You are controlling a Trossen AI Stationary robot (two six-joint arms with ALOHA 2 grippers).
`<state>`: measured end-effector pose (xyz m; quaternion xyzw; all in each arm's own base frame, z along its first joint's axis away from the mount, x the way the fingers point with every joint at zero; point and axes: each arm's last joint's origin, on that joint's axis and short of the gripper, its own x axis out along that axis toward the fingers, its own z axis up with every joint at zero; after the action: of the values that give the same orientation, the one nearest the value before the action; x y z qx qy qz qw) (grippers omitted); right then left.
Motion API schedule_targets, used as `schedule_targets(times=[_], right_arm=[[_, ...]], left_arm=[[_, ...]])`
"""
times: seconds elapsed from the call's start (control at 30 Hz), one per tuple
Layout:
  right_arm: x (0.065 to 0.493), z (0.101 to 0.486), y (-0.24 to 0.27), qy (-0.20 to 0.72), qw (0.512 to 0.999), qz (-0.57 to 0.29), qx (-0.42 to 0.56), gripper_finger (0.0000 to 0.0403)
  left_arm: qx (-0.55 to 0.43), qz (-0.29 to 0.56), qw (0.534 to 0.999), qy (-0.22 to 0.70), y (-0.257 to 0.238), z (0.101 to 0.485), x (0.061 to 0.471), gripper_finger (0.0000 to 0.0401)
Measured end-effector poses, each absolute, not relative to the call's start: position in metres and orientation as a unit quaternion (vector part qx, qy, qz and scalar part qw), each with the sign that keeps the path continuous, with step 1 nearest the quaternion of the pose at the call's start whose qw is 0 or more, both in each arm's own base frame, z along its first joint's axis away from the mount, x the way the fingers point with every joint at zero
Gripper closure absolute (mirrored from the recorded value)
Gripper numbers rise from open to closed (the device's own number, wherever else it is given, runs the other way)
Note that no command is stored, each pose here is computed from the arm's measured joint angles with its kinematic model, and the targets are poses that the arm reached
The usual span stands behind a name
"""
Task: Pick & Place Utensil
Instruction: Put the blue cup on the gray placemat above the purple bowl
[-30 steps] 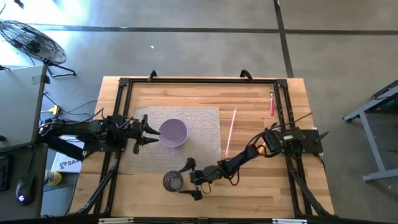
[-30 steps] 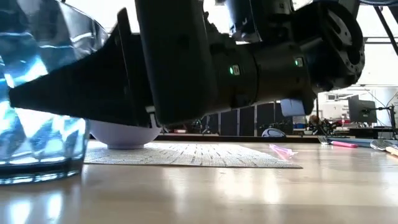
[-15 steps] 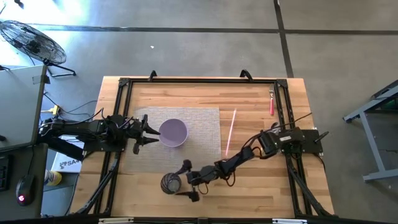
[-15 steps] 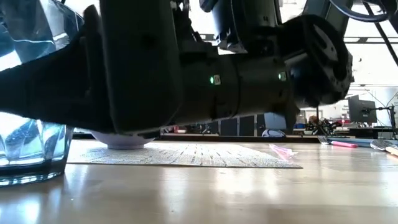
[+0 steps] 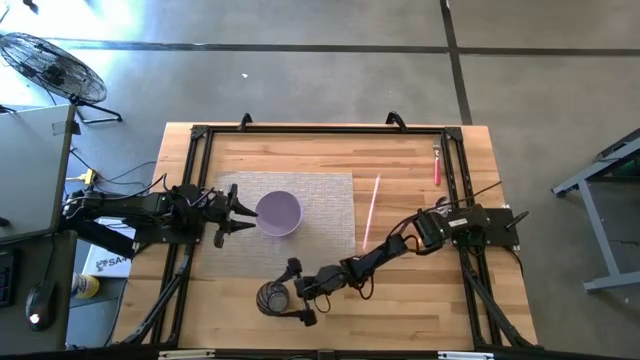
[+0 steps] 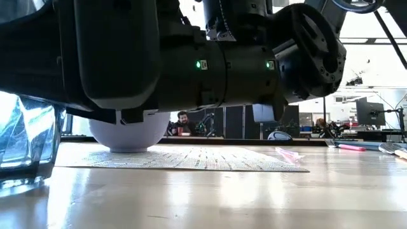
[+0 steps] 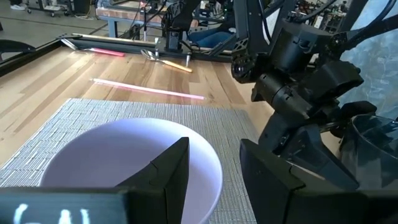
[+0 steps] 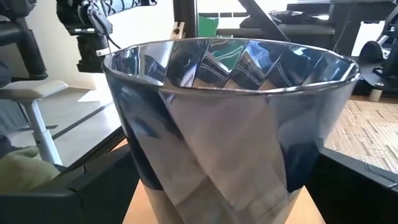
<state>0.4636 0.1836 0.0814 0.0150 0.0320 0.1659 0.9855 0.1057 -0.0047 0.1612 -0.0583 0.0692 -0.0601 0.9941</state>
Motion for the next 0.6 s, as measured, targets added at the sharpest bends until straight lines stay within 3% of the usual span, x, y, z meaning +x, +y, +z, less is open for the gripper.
schedule_targets(times=[0.6], right_arm=[[0.4641,0.0810,0.1822,0.043,0.987,0.140,0.065,0.0031]], left_arm=[[-0.058,-0.060,0.994,0.069,-0.0047,0.1612,0.1057,0.0261]])
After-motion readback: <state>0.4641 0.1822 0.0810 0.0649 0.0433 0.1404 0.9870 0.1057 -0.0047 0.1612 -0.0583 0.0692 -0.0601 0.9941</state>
